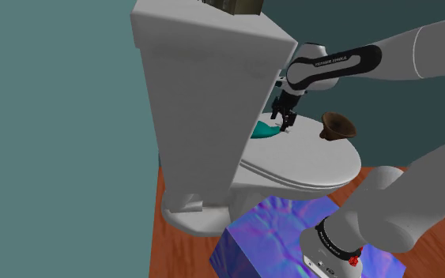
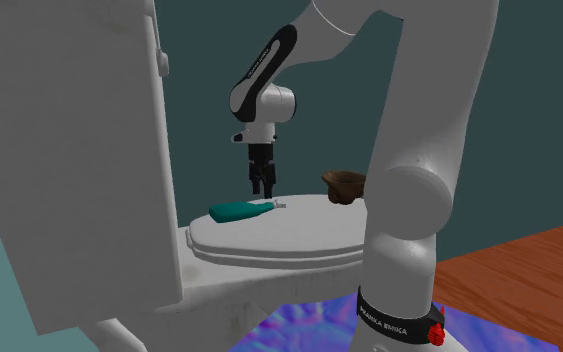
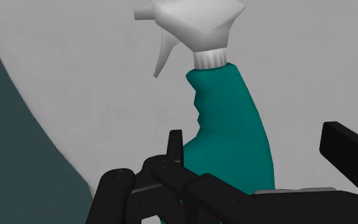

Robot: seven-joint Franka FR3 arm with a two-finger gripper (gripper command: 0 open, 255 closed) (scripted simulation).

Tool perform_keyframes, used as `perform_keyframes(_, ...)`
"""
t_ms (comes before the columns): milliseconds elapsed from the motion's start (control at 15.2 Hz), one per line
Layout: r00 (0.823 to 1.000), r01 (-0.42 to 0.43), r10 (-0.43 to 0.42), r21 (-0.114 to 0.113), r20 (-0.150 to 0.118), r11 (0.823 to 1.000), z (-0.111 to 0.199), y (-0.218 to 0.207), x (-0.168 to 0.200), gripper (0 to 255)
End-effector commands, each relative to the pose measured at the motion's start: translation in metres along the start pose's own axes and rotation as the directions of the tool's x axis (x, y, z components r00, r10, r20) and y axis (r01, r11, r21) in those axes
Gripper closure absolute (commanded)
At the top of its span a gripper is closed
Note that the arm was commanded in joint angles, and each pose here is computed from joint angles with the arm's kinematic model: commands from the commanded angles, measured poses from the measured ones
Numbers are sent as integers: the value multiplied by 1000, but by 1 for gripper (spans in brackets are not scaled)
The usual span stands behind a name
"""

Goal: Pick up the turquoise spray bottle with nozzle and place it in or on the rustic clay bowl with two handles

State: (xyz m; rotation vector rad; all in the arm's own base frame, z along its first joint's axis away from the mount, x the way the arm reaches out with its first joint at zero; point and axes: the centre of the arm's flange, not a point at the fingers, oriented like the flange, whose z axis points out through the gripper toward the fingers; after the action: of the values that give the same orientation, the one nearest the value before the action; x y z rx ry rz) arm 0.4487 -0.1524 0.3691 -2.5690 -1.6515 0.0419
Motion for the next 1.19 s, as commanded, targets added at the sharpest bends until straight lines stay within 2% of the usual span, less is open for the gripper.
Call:
perform_keyframes(0, 999, 35, -35, -6, 0, 999, 10, 5, 1, 0)
perform_keyframes(396, 999, 35, -35, -6, 0, 999, 45, 5, 1, 0)
perform_keyframes(924, 999, 35, -35, -6, 0, 999, 44, 5, 1, 0)
perform_keyframes(990, 999, 35, -35, -6, 0, 999, 44, 5, 1, 255)
perform_keyframes(1122, 999, 35, -35, -6, 0, 999, 44, 5, 1, 255)
